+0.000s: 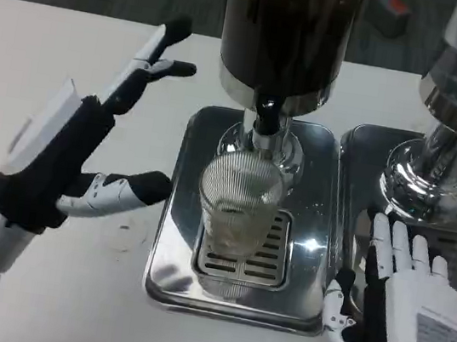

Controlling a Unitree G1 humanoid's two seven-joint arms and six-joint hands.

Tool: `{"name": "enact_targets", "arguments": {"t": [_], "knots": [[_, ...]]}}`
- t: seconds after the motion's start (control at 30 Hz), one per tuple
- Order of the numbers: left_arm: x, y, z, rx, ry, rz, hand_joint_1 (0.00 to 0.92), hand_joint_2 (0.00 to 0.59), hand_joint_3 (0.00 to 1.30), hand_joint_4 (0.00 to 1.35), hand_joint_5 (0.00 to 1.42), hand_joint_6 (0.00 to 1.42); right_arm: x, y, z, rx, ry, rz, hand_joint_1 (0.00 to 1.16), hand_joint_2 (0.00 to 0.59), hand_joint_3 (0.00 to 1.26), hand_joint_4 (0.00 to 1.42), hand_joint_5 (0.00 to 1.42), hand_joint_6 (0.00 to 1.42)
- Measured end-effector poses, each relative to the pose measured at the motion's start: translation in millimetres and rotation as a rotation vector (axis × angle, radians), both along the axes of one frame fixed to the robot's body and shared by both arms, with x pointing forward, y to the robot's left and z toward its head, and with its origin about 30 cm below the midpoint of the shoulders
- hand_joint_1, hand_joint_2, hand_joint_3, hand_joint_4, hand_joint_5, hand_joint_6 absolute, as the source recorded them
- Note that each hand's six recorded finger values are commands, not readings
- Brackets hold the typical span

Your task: Grasp the cup under the faucet to collect the drink, then remove the cup.

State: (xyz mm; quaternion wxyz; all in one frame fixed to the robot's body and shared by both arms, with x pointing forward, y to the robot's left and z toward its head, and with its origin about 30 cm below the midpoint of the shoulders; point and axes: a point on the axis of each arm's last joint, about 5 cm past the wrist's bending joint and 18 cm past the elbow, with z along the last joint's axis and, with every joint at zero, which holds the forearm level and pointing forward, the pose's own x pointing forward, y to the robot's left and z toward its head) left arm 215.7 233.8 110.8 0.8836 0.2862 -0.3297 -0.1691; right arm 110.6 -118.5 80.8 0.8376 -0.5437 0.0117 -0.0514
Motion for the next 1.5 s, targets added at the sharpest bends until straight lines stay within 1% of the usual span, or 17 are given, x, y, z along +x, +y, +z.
{"name": "enact_targets", "arguments": {"t": [0.07,0.2,0.27,0.33,0.53,0.73,0.93,1.23,1.5], "knots": [[1.6,-2.7,2.4,-0.003,-0.003,-0.027,0.000,0.090,0.00,0.00,0.14,0.13,0.0,0.1,0.0,0.001,0.002,-0.006,0.12,0.571,0.00,0.00,0.00,0.00],[8.2,-10.8,11.7,0.006,-0.032,-0.094,0.000,0.092,0.00,0.00,0.02,0.01,0.2,0.5,0.0,0.003,0.004,-0.013,0.13,0.577,0.01,0.00,0.00,0.00],[12.8,-14.3,16.4,0.025,-0.036,-0.126,0.000,0.092,0.00,0.00,0.00,0.00,0.2,0.5,-0.1,0.004,0.006,-0.019,0.13,0.579,0.01,0.00,0.00,0.00],[17.6,-18.7,19.4,0.046,-0.026,-0.156,0.000,0.092,0.00,0.00,0.00,0.00,0.2,0.7,-0.1,0.006,0.007,-0.021,0.13,0.580,0.01,0.00,0.00,0.00],[25.1,-34.2,18.9,0.079,0.022,-0.242,0.000,0.092,0.00,0.00,0.00,0.00,0.7,3.7,0.4,0.024,0.009,-0.037,0.14,0.581,0.01,0.00,0.00,0.00],[26.2,-41.0,17.4,0.080,0.036,-0.281,0.000,0.098,0.00,0.00,0.00,0.00,0.3,4.9,0.3,0.033,0.013,-0.045,0.14,0.582,0.01,0.00,0.00,0.00],[26.9,-43.0,17.9,0.077,0.039,-0.300,0.000,0.104,0.00,0.00,0.02,0.00,-0.2,5.4,0.1,0.037,0.017,-0.050,0.15,0.582,0.01,0.00,0.00,0.00],[24.7,-45.8,19.2,0.182,-0.027,-0.312,0.000,0.105,0.00,0.00,0.04,0.00,-0.7,6.8,0.1,0.035,0.013,-0.047,0.16,0.586,0.01,0.00,0.00,0.00],[24.9,-46.1,21.4,0.244,-0.066,-0.312,0.000,0.107,0.00,0.00,0.06,0.02,-0.6,6.8,-0.3,0.034,0.009,-0.050,0.17,0.586,0.01,0.00,0.00,0.00]]}}
